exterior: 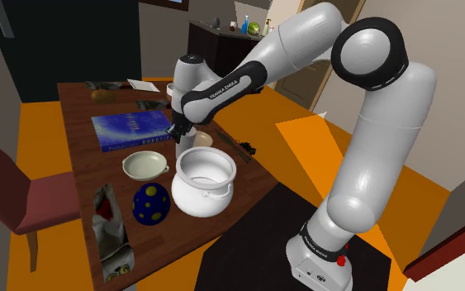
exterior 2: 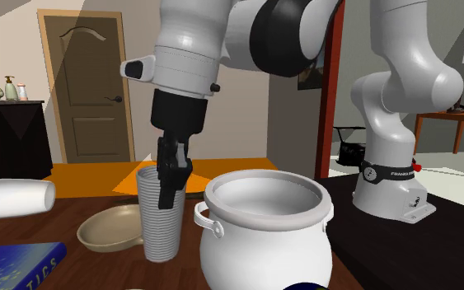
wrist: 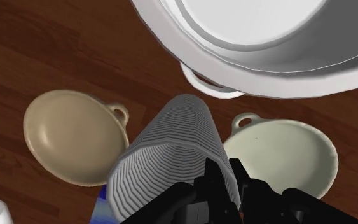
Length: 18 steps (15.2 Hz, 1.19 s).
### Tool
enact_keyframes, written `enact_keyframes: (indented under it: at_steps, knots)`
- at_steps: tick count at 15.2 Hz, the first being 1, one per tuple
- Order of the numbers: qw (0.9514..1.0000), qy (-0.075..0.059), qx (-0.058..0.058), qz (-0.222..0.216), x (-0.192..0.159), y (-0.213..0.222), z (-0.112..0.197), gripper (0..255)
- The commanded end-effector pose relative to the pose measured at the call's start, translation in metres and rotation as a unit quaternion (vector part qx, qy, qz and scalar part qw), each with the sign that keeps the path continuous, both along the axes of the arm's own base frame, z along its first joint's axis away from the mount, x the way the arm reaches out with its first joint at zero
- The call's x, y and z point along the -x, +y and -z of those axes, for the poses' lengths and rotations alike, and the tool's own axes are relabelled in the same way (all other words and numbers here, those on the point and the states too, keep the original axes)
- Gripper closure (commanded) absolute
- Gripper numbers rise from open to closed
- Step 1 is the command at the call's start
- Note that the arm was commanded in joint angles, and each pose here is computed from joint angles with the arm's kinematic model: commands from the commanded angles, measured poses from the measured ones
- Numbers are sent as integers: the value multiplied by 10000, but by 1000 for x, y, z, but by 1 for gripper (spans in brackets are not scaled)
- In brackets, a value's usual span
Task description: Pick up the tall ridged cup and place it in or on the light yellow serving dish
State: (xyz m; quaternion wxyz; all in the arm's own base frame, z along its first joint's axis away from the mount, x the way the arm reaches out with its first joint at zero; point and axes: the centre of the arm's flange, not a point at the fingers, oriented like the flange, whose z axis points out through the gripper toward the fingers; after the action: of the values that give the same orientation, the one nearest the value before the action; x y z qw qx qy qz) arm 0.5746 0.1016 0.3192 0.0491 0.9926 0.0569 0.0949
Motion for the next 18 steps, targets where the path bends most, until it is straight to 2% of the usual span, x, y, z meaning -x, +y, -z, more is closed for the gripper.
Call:
enact_keyframes:
  at_steps: [1,11,18]
  knots:
    - [10000,1,0,0,0,0,-12,255]
    - [10000,1,0,0,0,0,-65,255]
    - [10000,1,0,0,-45,75,-94,255]
